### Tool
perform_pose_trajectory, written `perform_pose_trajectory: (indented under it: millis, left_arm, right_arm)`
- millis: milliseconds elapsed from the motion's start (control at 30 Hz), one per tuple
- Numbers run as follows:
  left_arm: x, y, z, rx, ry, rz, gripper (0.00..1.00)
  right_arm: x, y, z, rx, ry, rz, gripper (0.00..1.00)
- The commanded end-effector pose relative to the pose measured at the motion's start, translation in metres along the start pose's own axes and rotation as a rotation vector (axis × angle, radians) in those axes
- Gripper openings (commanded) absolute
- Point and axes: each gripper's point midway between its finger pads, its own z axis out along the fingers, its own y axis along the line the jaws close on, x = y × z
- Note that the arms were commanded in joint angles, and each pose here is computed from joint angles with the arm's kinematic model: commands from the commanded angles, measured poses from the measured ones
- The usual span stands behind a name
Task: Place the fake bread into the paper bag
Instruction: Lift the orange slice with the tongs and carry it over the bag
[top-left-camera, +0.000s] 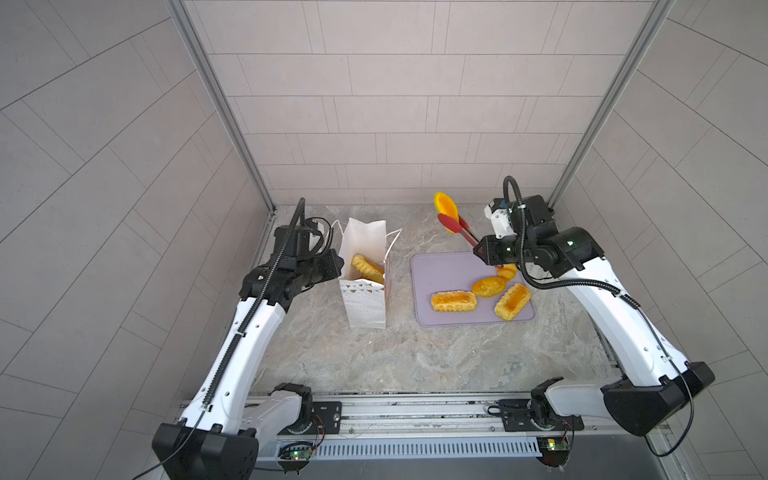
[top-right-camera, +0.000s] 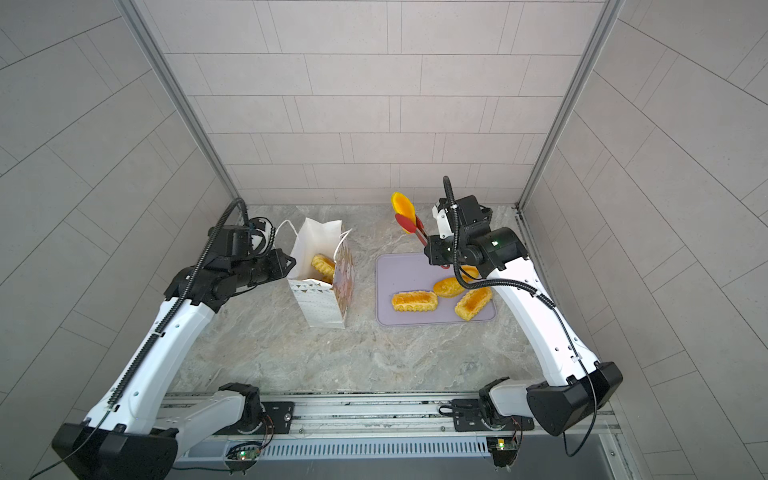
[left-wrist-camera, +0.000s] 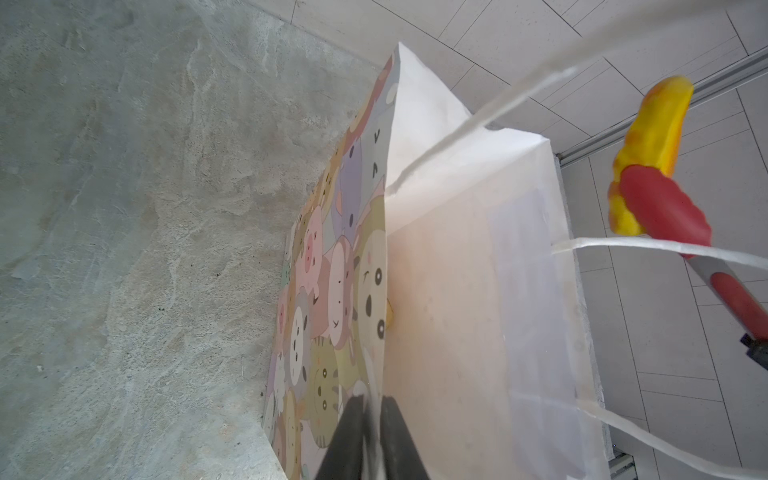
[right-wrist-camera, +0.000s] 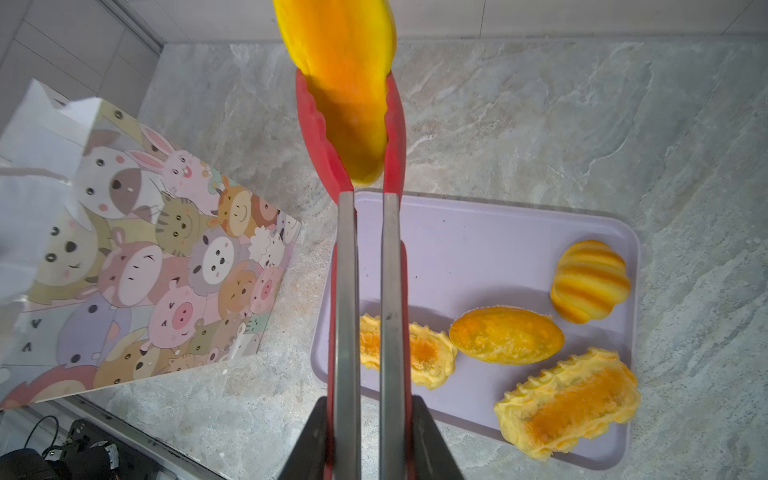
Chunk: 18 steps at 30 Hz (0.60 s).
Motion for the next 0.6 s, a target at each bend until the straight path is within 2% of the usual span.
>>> perform_pose_trajectory:
  millis: [0, 200, 567]
  left_arm:
    - [-0.002, -0.001, -0.002, 0.004, -0.009, 0.009, 0.15]
    - [-0.003, -0.001, -0.002, 0.006, -0.009, 0.007, 0.15]
    - [-0.003, -0.001, -0.002, 0.006, -0.009, 0.005, 0.15]
  right_arm:
    - [-0.025, 0.017, -0.034, -0.069, -0.126, 0.002, 0.27]
    - [-0.040, 0.046, -0.063, -0.178, -0.200, -0.039, 0.27]
    - [-0.038, 0.109, -0.089, -0.307, -0.240, -0.222, 0.27]
